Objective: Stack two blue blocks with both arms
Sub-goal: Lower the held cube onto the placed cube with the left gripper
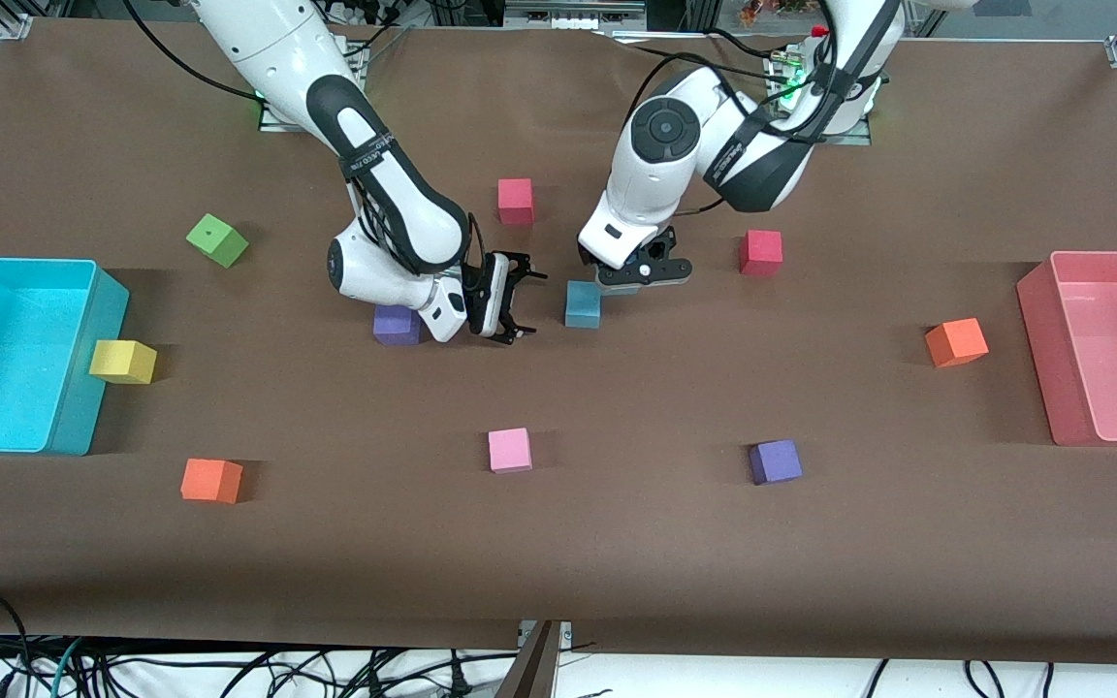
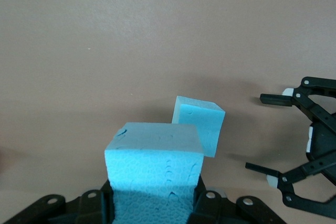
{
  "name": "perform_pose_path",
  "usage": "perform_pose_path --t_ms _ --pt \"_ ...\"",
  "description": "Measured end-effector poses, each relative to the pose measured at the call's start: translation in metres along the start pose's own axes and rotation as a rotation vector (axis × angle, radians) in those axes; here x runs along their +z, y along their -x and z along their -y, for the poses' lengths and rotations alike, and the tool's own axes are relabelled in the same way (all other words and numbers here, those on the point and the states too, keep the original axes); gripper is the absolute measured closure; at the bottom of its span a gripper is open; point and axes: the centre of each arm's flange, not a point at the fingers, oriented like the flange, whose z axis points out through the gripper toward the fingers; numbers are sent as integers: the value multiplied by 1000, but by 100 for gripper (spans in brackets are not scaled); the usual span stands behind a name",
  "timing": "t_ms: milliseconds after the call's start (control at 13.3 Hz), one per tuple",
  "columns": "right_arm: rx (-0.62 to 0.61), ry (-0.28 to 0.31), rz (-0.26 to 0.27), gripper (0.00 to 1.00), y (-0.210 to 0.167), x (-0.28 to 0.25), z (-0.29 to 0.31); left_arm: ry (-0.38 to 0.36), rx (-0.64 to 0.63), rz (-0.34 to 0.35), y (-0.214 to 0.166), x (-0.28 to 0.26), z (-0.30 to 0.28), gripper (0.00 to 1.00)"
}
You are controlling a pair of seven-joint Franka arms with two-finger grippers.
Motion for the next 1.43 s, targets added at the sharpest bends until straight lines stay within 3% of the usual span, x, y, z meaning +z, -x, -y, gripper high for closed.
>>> perform_pose_path --t_ms 451,1428 --pt "-5 -3 2 0 3 2 -1 44 22 -2 -8 23 -35 47" --pt "-16 -14 -8 0 1 2 -2 7 65 -10 1 57 -44 47"
